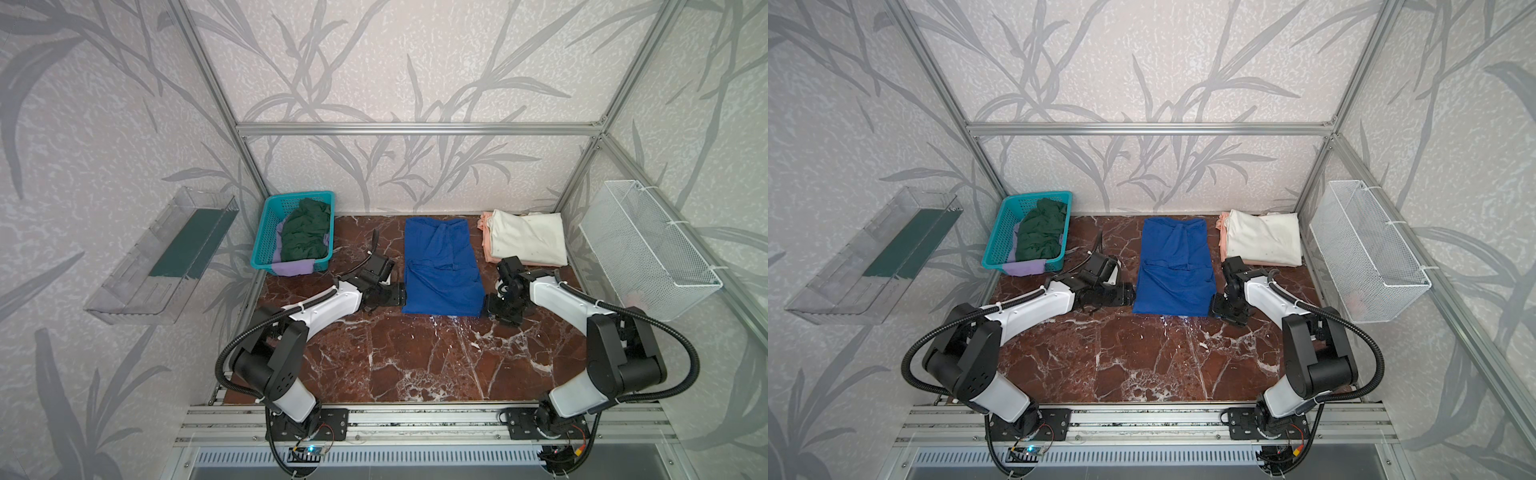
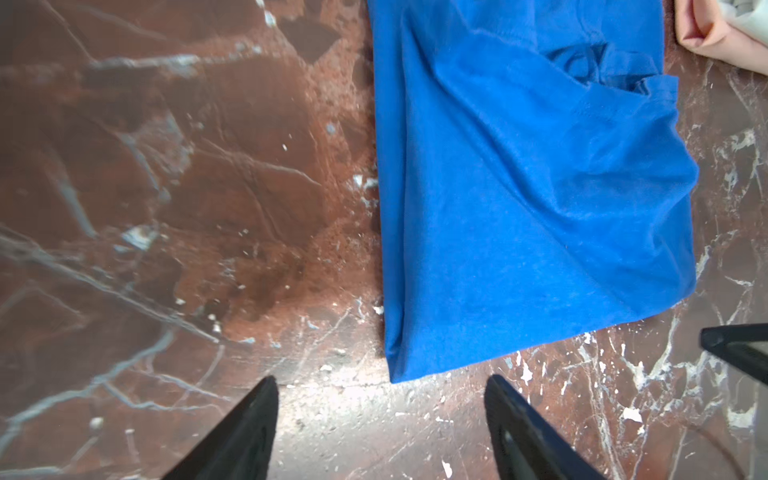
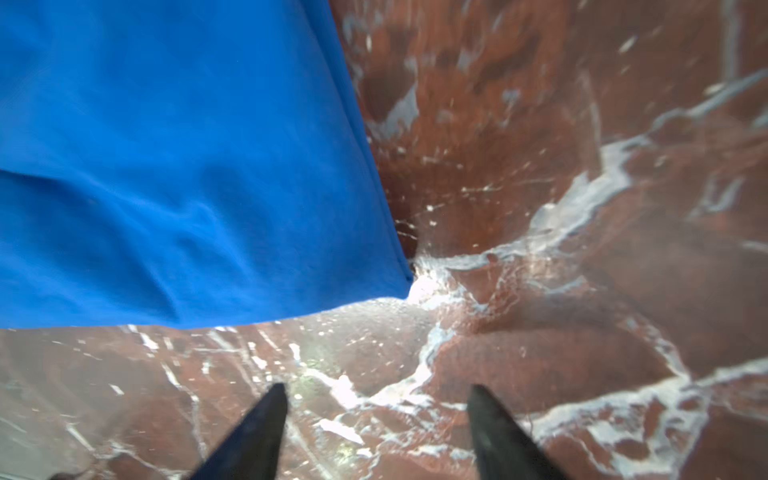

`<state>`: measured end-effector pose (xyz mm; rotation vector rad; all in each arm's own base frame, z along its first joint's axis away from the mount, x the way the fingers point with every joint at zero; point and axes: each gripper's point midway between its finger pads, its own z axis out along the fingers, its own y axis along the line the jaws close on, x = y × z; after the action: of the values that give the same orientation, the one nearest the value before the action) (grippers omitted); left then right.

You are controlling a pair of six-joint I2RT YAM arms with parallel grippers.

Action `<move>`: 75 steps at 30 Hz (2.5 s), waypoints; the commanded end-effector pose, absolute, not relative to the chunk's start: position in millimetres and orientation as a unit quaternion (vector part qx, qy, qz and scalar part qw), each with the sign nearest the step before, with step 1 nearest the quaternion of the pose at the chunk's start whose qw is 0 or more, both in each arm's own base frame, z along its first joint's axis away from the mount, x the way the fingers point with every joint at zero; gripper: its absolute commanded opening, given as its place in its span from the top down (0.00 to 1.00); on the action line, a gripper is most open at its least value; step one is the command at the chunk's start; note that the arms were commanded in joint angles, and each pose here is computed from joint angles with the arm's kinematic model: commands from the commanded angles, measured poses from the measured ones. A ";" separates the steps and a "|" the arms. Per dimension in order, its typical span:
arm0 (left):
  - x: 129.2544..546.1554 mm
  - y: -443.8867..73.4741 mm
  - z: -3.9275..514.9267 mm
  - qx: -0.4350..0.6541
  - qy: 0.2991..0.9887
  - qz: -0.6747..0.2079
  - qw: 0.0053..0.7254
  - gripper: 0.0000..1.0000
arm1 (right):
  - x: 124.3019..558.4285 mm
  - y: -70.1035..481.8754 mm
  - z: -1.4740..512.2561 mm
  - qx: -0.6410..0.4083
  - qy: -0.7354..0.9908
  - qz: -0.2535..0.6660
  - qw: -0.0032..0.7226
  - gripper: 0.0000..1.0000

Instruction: Fold and stack the t-shirts

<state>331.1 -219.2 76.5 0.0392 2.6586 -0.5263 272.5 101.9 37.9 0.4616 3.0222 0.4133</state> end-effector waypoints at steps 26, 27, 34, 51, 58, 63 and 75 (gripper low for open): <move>318.6 -255.4 -2.8 -0.001 0.970 -0.205 0.128 0.79 | 309.1 101.8 12.0 0.204 0.965 0.142 0.086 0.63; 318.2 -256.8 -3.6 0.000 0.970 -0.206 0.126 0.84 | 309.7 101.9 11.8 0.203 0.965 0.142 0.087 0.69; 316.7 -264.0 12.0 0.021 0.966 -0.219 0.132 1.00 | 310.2 97.4 19.1 0.196 0.967 0.131 0.097 1.00; 290.8 -246.7 92.1 0.045 0.949 -0.245 0.193 1.00 | 275.8 125.5 113.3 0.106 0.967 0.154 0.171 1.00; 260.4 -226.7 102.7 0.048 0.946 -0.231 0.222 1.00 | 257.3 136.8 155.5 0.089 0.960 0.157 0.216 1.00; 233.5 -205.9 119.9 0.030 0.937 -0.240 0.253 1.00 | 232.2 150.1 177.8 0.053 0.957 0.163 0.234 1.00; 189.0 -166.7 148.1 -0.011 0.915 -0.265 0.305 1.00 | 196.3 171.9 201.0 0.022 0.949 0.191 0.249 1.00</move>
<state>192.9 -184.1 164.9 0.0447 2.3792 -0.7898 195.7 177.8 193.5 0.0112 2.6056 0.5425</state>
